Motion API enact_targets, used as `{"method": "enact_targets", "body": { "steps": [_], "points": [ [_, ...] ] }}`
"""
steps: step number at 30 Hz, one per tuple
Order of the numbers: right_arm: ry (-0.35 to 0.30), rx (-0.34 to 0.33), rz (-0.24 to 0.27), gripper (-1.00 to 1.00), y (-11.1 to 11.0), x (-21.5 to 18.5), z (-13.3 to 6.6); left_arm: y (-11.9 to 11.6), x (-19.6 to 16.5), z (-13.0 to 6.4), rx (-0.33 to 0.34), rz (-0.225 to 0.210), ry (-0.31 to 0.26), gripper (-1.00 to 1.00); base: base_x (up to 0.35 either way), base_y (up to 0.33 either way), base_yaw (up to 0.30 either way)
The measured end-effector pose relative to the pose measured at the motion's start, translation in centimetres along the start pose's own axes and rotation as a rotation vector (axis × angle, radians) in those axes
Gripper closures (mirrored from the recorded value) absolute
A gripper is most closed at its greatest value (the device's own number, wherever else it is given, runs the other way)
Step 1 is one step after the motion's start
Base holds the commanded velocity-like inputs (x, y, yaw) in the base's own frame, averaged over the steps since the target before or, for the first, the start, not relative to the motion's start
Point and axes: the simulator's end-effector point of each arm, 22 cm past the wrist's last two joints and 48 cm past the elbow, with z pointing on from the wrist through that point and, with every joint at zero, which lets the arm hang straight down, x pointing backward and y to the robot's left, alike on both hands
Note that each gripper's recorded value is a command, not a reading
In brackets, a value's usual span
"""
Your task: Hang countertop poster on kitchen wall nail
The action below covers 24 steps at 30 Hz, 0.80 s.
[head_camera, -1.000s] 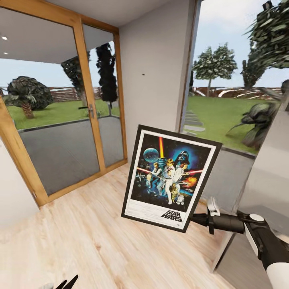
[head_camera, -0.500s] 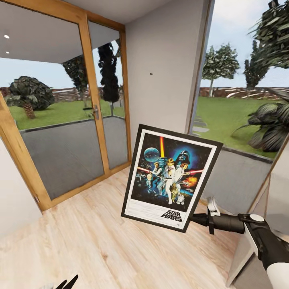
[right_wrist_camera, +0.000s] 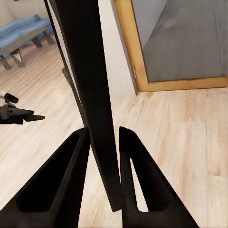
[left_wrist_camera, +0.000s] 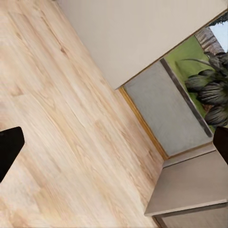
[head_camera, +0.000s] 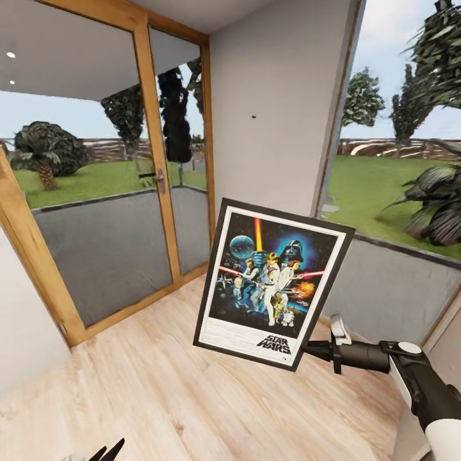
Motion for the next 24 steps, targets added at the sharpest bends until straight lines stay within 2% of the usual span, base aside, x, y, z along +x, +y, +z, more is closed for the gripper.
{"method": "enact_targets", "body": {
  "steps": [24],
  "points": [
    [0.000, 0.001, 0.001, 1.00, -0.03, 0.02, 0.00, 0.00, -0.01, 0.00, 0.000, 0.000, 0.000, -1.00, 0.244, 0.274, 0.000]
  ]
}}
